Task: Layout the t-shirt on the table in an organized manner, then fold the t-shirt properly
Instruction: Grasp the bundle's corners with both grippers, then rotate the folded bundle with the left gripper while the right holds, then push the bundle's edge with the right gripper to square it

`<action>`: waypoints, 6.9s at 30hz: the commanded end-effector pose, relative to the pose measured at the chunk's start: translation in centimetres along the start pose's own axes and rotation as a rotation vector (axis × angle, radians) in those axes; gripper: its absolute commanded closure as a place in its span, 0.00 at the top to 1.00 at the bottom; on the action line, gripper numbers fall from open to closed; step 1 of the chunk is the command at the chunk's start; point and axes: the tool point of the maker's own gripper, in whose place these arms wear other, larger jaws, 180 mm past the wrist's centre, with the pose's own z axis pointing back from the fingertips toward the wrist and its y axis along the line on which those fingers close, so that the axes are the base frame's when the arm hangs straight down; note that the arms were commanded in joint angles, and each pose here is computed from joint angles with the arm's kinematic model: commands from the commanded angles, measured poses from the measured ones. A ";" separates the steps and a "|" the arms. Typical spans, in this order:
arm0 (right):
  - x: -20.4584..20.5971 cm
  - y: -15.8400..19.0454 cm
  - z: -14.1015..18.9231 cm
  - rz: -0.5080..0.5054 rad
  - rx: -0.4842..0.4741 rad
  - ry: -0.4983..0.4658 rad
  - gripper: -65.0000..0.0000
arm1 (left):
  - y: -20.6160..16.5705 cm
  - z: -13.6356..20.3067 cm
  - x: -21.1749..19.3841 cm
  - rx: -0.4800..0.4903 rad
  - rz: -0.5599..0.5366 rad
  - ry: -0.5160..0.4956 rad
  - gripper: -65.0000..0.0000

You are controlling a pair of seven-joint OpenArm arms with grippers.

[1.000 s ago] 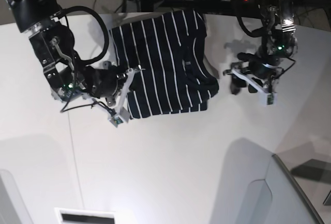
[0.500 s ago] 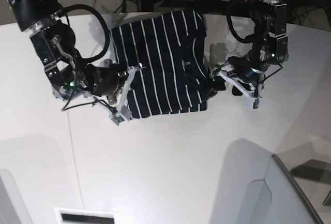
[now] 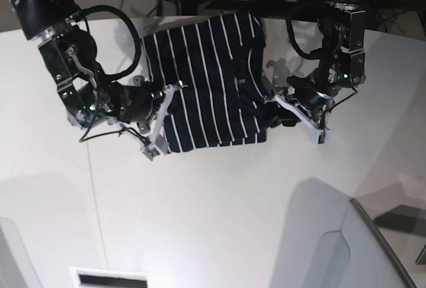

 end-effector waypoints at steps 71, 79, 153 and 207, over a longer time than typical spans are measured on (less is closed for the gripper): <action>0.1 -0.5 -0.5 -0.020 0.005 0.003 0.00 | -0.5 -2.2 0.8 -0.060 0.047 -0.005 0.05; 0.1 -0.5 -0.5 -0.020 0.005 0.003 0.00 | -0.7 -2.6 2.6 -0.065 0.026 -0.030 0.00; -0.7 -1.6 -1.2 -0.048 -0.012 -0.001 0.00 | -2.6 -9.5 15.1 0.051 -0.142 -0.150 0.39; 12.1 -0.8 1.6 0.206 0.038 -0.226 0.00 | 1.9 2.6 2.5 0.199 -0.138 -0.128 0.00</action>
